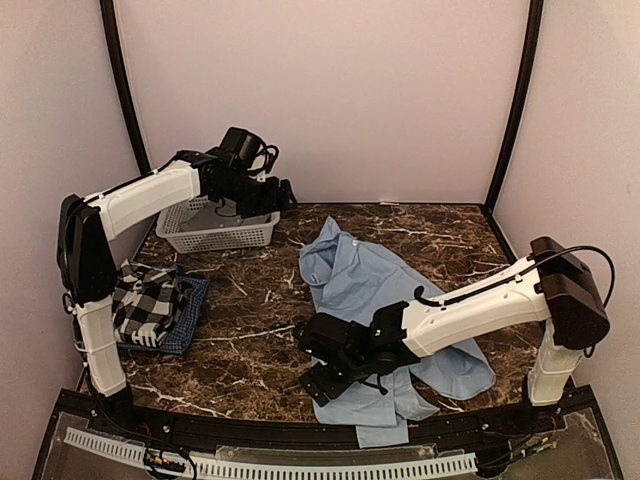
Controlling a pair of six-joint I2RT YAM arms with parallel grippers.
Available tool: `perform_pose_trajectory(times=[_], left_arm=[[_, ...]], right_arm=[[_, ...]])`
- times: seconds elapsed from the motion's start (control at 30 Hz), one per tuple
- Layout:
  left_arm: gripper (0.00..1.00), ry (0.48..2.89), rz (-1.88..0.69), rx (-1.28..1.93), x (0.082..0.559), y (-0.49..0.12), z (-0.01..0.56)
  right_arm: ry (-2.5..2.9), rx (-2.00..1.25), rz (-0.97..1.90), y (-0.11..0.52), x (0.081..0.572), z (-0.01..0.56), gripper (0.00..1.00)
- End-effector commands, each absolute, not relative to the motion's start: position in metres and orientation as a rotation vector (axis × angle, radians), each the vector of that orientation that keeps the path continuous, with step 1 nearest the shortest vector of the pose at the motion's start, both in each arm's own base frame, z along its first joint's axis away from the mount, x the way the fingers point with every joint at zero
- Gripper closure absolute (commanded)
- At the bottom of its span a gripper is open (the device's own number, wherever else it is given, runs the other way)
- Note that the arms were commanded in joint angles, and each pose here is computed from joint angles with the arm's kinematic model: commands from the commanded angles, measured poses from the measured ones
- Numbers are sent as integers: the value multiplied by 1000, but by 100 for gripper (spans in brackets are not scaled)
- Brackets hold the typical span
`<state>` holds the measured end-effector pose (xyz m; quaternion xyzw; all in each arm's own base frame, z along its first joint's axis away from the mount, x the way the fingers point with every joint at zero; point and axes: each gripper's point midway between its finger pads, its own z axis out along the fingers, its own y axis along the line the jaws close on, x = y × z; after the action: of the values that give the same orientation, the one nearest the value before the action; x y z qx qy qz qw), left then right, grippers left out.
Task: Fold and stack the long sleeve shirts
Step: Pick up the crumpled shirt from the center of the board.
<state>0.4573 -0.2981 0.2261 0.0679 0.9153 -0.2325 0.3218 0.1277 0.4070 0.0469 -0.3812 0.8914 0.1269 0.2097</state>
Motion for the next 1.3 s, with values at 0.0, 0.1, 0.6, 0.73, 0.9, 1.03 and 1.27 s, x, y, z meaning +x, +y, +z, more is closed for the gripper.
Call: perform_pose_trajectory(times=[0.0, 0.1, 0.6, 0.73, 0.9, 1.03, 1.27], left_arm=[[19, 2378, -622, 172, 441, -288, 236], [19, 2387, -620, 168, 435, -284, 231], [19, 2436, -641, 150, 403, -268, 207], [19, 2460, -692, 143, 389, -268, 195], [19, 2504, -754, 116, 371, -267, 172], [20, 2542, -849, 115, 355, -275, 154], [22, 2615, -916, 193, 320, -309, 118]], right_arm=[[2530, -1022, 320, 409, 127, 36, 10], [2548, -1020, 300, 411, 126, 26, 15], [2458, -832, 180, 394, 171, 82, 100], [2388, -711, 205, 376, 207, 133, 100], [2312, -585, 206, 344, 251, 185, 100], [2258, -476, 133, 307, 290, 215, 100], [2161, -283, 100, 243, 356, 258, 100]])
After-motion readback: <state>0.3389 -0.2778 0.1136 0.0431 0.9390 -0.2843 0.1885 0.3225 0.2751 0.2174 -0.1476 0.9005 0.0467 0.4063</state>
